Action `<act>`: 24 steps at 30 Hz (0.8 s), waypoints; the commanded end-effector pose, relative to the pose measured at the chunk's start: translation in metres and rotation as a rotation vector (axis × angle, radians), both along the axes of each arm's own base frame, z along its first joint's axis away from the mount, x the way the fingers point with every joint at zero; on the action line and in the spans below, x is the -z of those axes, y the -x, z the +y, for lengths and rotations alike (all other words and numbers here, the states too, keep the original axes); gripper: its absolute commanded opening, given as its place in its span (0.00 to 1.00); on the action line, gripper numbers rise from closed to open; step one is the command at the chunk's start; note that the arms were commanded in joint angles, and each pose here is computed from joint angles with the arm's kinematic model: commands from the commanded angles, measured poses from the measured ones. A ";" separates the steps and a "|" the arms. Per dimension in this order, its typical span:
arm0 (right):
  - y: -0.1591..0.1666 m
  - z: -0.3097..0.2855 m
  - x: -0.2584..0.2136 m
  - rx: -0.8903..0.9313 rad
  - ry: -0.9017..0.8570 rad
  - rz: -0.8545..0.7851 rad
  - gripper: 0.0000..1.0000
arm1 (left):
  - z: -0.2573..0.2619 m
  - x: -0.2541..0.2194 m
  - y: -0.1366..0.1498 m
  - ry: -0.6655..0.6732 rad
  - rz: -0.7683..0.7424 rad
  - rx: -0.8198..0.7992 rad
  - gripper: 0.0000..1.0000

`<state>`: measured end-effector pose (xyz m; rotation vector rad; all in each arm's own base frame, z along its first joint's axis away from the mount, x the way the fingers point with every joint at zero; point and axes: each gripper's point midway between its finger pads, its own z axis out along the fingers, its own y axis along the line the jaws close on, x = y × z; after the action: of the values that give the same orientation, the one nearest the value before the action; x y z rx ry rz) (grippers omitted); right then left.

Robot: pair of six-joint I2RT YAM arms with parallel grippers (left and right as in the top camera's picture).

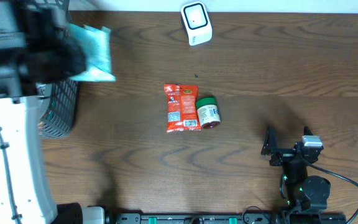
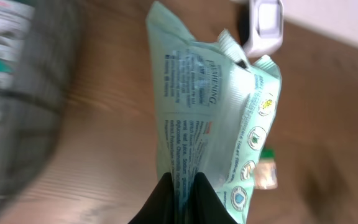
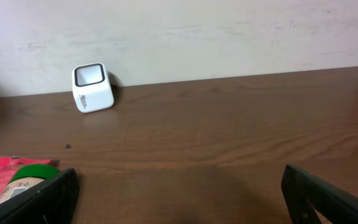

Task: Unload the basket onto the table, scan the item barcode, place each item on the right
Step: 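Carry the wipes packet out and lower it left of the red packet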

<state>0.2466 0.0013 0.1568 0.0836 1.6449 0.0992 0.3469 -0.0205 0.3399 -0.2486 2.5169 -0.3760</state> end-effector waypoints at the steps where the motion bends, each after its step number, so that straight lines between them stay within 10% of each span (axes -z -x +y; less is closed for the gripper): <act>1: 0.000 0.001 0.001 -0.002 0.006 0.003 0.99 | -0.053 0.031 0.003 0.028 0.085 0.102 0.07; 24: 0.000 0.001 0.001 -0.002 0.006 0.003 0.99 | -0.071 0.253 0.011 -0.097 0.264 -0.043 0.07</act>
<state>0.2466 0.0013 0.1568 0.0836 1.6449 0.0992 0.3385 -0.0922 0.0984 -0.3416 2.7784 -0.2329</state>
